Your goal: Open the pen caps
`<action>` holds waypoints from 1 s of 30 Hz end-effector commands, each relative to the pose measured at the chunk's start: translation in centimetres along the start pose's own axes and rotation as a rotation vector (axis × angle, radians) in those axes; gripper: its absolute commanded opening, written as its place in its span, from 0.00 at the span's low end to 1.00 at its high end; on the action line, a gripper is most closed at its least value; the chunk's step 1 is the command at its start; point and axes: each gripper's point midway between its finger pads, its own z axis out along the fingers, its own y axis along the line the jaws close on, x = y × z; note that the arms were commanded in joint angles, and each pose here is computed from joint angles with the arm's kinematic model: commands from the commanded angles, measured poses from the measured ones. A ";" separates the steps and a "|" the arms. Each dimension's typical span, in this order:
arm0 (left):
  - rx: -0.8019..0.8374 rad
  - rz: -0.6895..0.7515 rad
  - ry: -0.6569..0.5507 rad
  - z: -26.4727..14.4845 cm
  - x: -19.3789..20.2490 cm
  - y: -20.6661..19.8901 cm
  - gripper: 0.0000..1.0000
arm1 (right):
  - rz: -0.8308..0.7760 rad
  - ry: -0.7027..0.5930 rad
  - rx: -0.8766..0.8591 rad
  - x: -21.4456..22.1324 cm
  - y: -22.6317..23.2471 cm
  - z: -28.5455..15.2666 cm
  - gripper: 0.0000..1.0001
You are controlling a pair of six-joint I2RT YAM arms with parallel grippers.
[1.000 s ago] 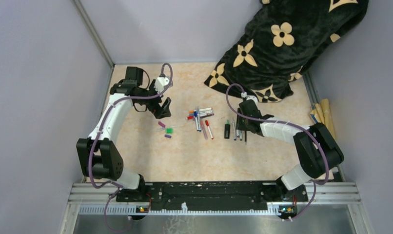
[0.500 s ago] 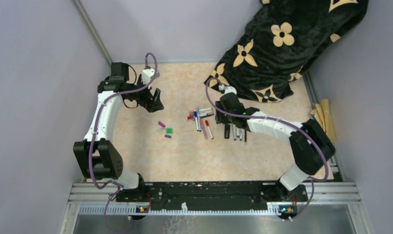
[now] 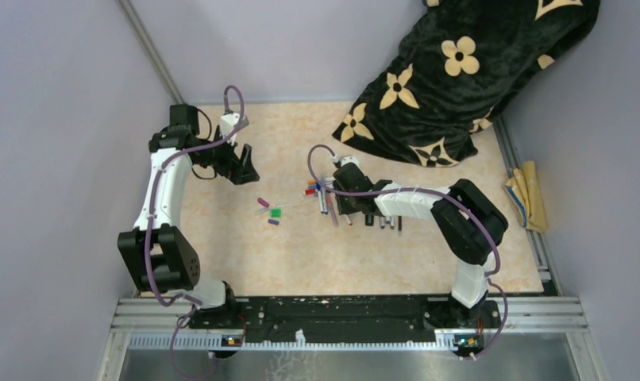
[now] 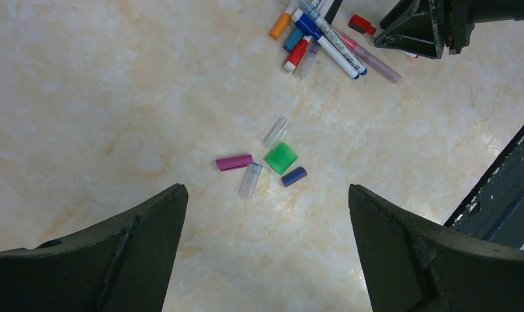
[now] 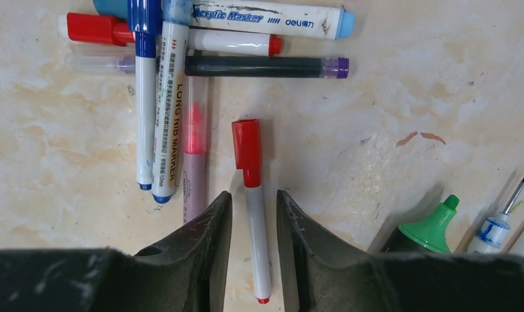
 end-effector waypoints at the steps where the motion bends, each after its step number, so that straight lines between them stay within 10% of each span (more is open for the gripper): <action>1: 0.031 -0.012 -0.007 -0.2 0.1 -0.4 0.99 | -0.007 -0.014 -0.006 -0.3 0.7 0.7 0.27; 6: 0.117 0.029 -0.018 0.1 0.7 -2.1 0.99 | -0.005 -0.005 0.039 1.5 -1.0 0.1 0.00; 30: 0.431 0.937 -0.039 5.0 4.4 -15.8 0.99 | 0.057 0.222 -1.029 -2.5 12.0 -15.0 0.00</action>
